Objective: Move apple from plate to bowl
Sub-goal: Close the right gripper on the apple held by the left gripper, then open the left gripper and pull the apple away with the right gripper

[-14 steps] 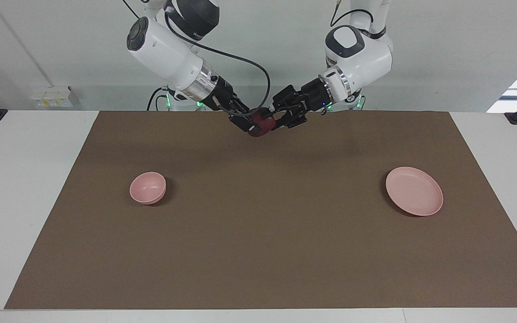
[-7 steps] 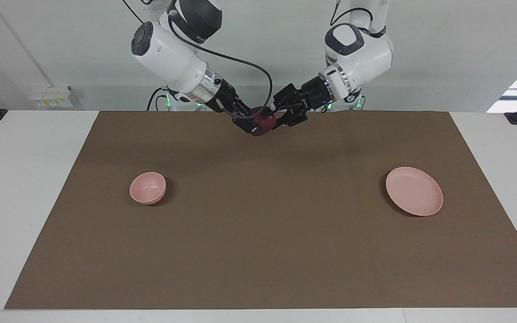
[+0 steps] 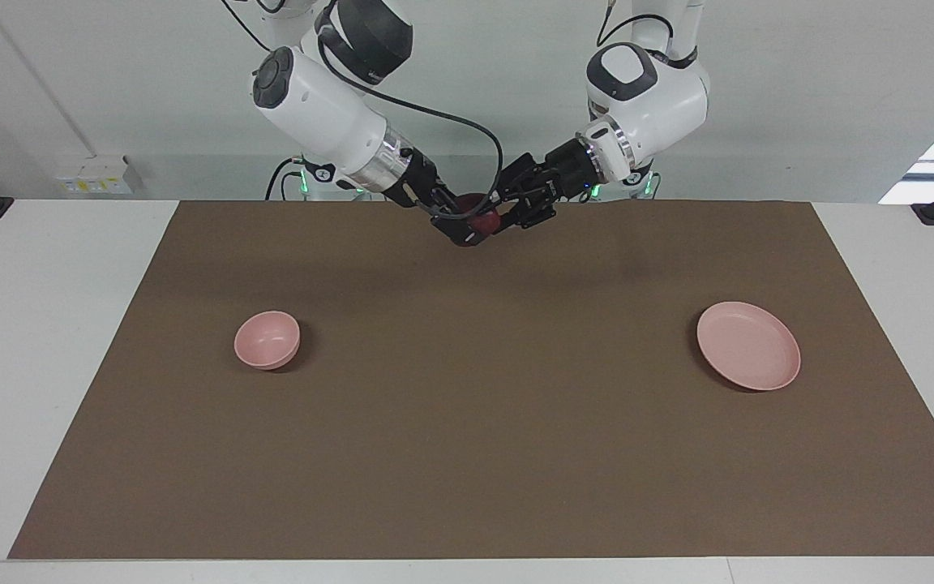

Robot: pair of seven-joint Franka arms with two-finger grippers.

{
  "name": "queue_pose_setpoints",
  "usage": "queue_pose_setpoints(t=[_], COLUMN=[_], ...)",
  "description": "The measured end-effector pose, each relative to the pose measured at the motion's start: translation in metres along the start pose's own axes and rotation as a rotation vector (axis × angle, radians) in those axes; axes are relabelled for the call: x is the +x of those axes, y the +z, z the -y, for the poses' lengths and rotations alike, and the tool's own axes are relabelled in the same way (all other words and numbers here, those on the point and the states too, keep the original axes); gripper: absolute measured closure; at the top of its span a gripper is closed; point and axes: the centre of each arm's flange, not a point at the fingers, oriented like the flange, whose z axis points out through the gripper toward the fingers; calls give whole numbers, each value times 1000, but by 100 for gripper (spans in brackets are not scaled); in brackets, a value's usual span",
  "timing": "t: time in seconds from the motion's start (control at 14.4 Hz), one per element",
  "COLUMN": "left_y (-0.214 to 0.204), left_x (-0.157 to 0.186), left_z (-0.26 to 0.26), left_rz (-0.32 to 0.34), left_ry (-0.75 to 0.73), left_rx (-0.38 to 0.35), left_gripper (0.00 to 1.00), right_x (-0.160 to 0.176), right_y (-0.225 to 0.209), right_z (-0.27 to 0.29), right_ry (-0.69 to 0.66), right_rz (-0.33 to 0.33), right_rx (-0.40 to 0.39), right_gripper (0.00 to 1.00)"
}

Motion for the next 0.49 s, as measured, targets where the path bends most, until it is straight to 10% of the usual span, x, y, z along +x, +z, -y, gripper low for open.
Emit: queue_pose_setpoints(t=[0.49], left_y=[0], left_x=[-2], left_z=[-1], left_rz=[-1], left_ry=[-17], left_rx=[0], left_gripper=[37], right_x=[1], right_y=[2], right_z=[3], right_ry=[5], right_rz=[10], right_rx=[1], right_gripper=[19])
